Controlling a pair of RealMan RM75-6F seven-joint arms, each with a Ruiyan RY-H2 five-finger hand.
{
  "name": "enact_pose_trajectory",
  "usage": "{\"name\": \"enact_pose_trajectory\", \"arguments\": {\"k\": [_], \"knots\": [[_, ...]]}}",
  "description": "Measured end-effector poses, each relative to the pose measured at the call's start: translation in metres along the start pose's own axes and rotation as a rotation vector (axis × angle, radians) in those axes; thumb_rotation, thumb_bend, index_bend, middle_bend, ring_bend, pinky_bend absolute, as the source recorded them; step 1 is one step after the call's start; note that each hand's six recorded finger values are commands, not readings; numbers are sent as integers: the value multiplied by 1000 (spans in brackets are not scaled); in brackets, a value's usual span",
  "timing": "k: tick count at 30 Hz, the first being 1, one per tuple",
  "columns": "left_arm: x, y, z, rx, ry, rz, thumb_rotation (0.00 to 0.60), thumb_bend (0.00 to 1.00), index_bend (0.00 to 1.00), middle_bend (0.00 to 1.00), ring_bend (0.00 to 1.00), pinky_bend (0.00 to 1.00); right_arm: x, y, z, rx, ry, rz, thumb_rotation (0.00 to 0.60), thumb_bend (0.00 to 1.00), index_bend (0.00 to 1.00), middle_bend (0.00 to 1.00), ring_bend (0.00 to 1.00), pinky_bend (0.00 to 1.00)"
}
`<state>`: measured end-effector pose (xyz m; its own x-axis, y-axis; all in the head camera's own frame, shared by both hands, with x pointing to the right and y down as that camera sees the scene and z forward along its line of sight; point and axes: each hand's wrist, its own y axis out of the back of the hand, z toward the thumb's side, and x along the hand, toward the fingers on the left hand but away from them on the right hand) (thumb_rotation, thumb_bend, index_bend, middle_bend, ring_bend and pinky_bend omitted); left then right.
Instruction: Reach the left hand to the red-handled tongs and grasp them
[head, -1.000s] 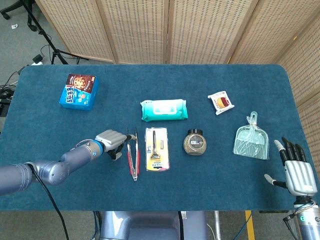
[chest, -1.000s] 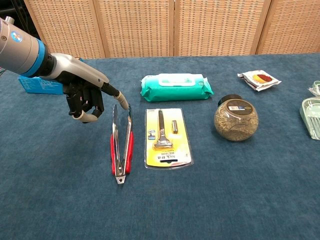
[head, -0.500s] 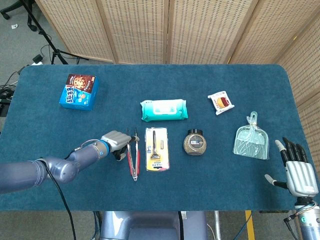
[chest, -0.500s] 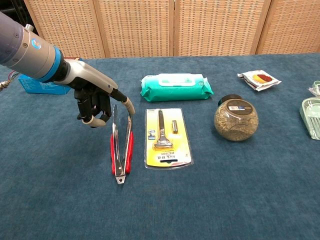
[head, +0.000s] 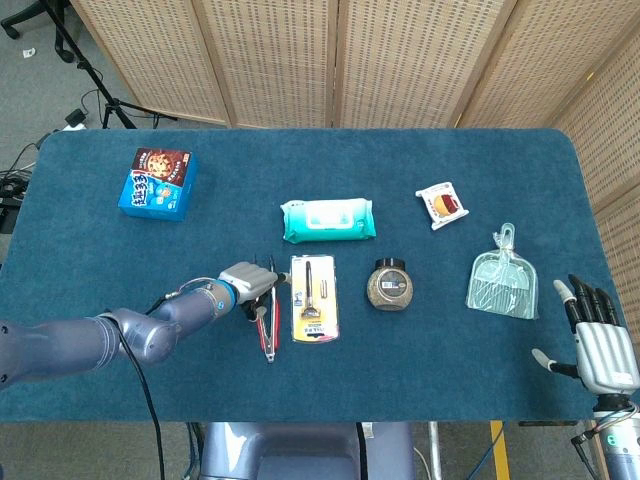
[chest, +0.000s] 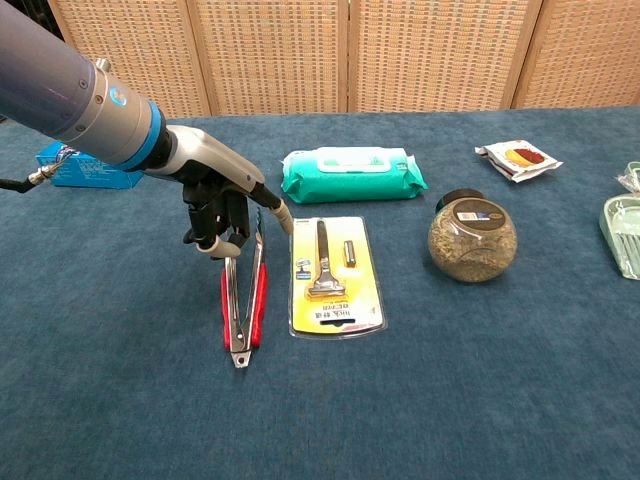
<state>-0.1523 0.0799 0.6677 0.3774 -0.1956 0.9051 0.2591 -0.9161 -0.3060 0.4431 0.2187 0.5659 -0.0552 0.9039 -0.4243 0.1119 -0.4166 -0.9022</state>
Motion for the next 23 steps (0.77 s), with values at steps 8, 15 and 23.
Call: {"name": "enact_pose_trajectory", "arguments": {"k": [8,15,23], "knots": [[8,-1,10,8,-3,-4,600,508,0,683,708,598,0,4,-4,-14,-6,-9,600,156,0,0,0,0],[11,0,13,0,-2,0,600,509,0,683,708,598,2,5,-3,-18,-3,-8,600,156,0,0,0,0],[14,-2,14,9,4,-7,600,510,0,683,708,598,1,5,-4,-20,-2,-9,600,156,0,0,0,0]]}}
